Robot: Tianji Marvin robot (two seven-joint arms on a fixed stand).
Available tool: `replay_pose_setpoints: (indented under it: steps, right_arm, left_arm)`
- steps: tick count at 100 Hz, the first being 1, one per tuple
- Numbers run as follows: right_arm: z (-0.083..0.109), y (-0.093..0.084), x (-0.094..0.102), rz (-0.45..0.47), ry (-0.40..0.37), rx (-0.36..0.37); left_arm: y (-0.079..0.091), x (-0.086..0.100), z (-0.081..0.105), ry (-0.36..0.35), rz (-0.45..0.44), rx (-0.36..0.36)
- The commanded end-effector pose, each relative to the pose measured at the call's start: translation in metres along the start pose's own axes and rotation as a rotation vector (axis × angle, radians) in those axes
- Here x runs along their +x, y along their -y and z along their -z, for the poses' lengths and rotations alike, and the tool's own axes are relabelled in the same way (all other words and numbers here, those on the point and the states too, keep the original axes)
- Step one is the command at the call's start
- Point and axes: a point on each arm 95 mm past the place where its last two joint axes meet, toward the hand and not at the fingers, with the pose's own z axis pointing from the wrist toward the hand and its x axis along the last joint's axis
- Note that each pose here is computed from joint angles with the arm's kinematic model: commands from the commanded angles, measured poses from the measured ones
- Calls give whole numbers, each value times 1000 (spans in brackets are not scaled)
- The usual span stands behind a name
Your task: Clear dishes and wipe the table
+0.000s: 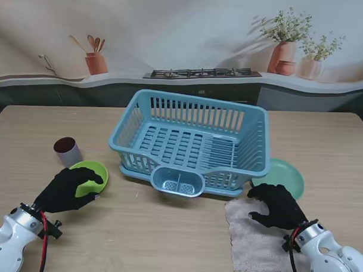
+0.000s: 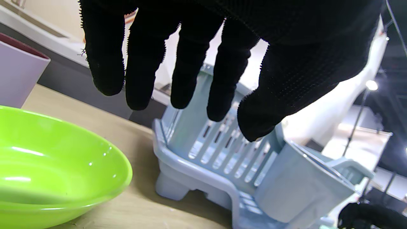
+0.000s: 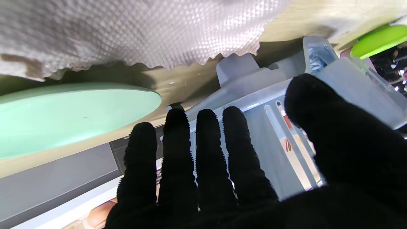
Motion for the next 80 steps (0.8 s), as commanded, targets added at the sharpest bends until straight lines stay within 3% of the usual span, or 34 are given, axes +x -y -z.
replay_pose_setpoints:
  steps: [1,80]
  right_arm:
    - [0,-1,-5,15,-3,19]
    - [-14,-14,-55,156,127,48]
  left_arm:
    - [-2,2,1,-4,2,-8]
    - [-3,2,3,-7,-1,-17]
